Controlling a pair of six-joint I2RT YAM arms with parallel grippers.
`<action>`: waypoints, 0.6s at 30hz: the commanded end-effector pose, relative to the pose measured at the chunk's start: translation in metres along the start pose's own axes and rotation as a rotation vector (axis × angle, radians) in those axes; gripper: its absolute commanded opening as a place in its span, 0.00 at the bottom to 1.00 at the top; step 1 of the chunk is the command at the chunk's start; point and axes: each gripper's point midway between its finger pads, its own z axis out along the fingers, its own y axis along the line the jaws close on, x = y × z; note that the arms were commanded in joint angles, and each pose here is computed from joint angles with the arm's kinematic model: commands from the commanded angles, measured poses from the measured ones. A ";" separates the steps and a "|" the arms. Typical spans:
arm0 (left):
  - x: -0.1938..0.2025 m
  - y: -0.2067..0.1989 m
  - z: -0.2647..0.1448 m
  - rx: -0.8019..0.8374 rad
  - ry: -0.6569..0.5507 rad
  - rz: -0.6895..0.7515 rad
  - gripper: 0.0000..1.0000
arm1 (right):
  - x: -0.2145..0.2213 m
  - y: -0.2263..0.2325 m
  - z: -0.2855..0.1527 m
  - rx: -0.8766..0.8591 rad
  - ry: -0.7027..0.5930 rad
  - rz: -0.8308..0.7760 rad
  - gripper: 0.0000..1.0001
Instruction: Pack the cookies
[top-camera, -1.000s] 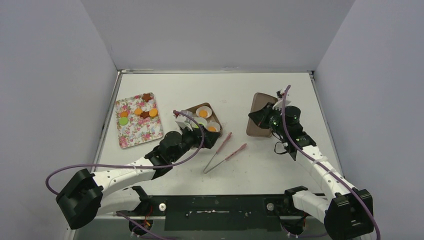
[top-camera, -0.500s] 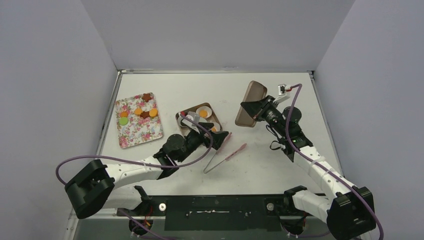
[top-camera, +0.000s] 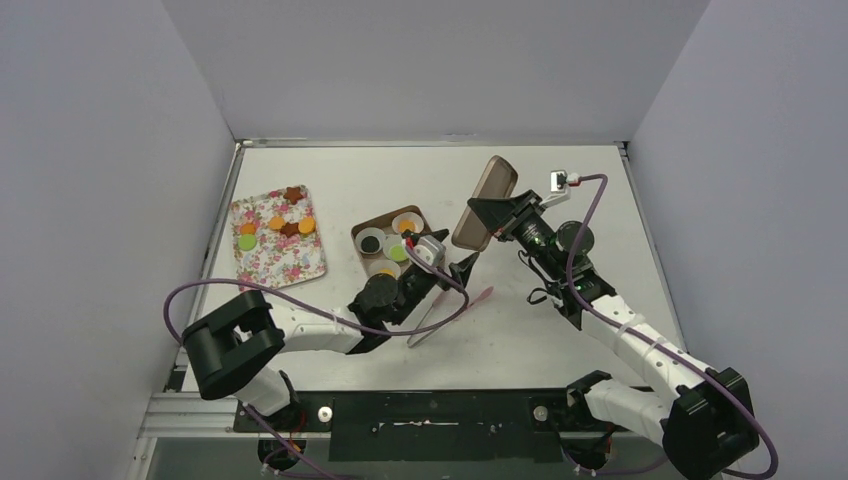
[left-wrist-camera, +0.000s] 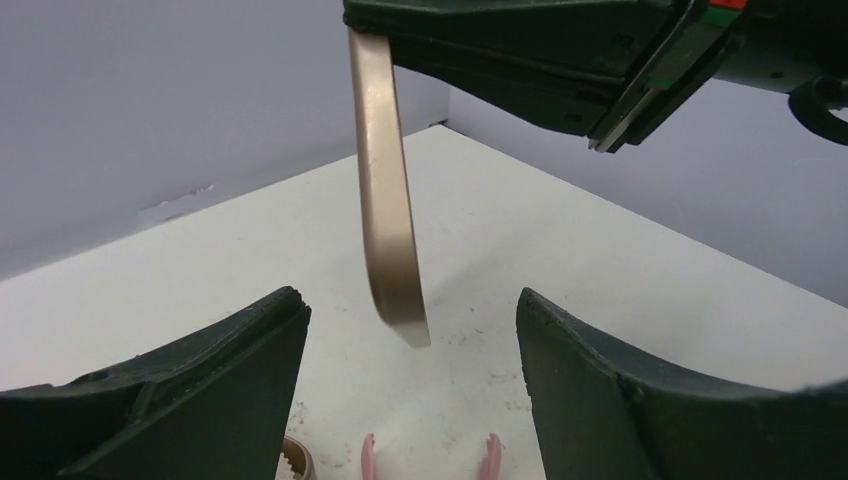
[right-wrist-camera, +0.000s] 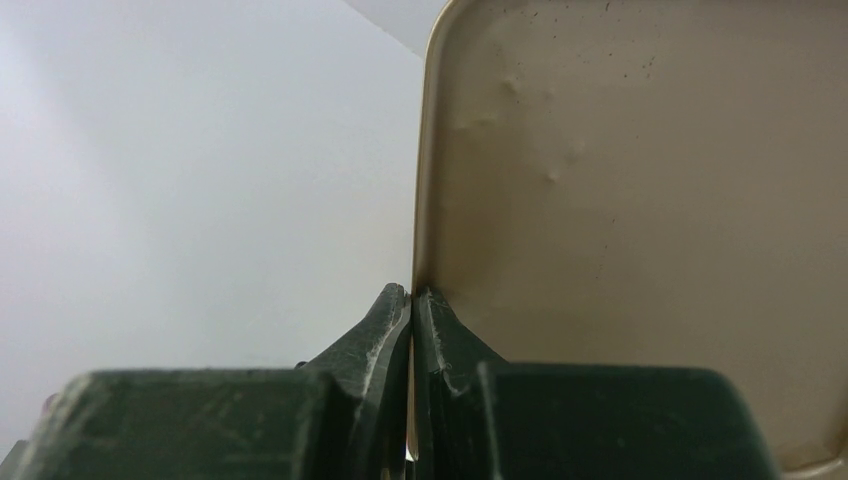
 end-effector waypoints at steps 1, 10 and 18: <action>-0.041 0.004 0.020 -0.067 -0.168 0.097 0.71 | -0.027 0.051 -0.002 -0.148 -0.109 -0.016 0.00; -0.034 0.021 0.024 -0.162 -0.200 0.232 0.32 | -0.015 0.047 -0.005 -0.121 -0.079 -0.021 0.00; -0.039 0.027 0.017 -0.196 -0.201 0.406 0.00 | -0.014 0.031 -0.016 -0.019 -0.071 -0.048 0.18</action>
